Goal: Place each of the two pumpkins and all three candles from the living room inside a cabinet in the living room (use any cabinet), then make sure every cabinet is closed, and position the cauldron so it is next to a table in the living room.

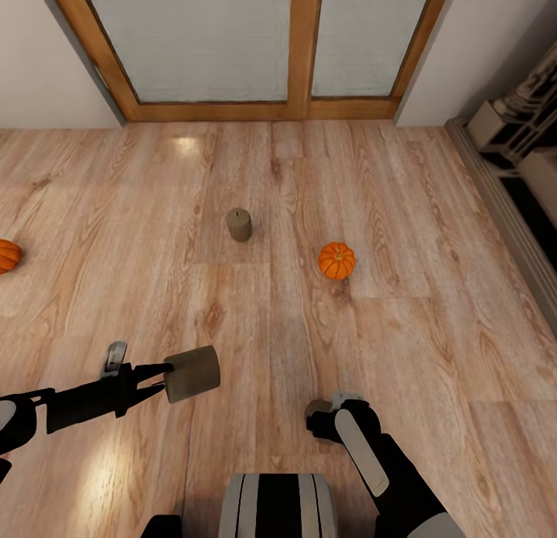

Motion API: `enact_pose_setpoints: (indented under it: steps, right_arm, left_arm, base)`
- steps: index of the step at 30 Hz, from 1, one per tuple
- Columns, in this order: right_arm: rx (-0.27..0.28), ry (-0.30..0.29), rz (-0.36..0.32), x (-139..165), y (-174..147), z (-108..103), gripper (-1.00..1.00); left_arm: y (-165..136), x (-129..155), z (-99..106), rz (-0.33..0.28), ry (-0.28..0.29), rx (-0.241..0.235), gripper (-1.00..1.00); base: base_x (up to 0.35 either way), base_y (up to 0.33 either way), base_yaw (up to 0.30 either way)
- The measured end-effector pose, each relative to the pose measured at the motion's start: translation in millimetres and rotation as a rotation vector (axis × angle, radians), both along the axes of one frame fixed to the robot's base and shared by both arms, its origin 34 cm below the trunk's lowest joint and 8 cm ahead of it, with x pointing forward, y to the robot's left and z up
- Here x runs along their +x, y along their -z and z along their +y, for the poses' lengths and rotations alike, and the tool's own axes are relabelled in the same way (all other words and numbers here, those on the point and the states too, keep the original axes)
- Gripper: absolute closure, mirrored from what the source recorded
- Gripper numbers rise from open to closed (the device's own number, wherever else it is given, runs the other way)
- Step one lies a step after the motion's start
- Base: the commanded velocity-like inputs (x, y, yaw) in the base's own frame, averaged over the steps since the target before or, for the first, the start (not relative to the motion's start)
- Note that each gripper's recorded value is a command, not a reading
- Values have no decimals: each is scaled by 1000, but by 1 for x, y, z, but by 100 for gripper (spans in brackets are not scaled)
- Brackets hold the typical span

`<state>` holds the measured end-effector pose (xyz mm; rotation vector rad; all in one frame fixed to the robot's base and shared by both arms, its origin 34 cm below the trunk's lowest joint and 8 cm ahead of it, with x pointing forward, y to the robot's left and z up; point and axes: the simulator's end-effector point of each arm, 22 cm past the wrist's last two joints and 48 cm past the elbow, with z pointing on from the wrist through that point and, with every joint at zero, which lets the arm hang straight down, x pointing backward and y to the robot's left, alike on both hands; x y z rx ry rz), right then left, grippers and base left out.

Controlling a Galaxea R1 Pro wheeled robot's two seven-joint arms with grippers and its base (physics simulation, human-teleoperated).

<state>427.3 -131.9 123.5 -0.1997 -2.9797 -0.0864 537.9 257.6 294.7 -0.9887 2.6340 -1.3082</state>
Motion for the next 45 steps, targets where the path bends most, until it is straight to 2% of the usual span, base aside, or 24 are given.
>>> enact_pose_setpoints:
  steps: [45]
  right_arm:
    - [3, 1, 20, -7, 7, 1, -100]
  left_arm:
    - [10, -4, 0, 20, -1, -1, 100]
  base:
    - [13, 0, 0]
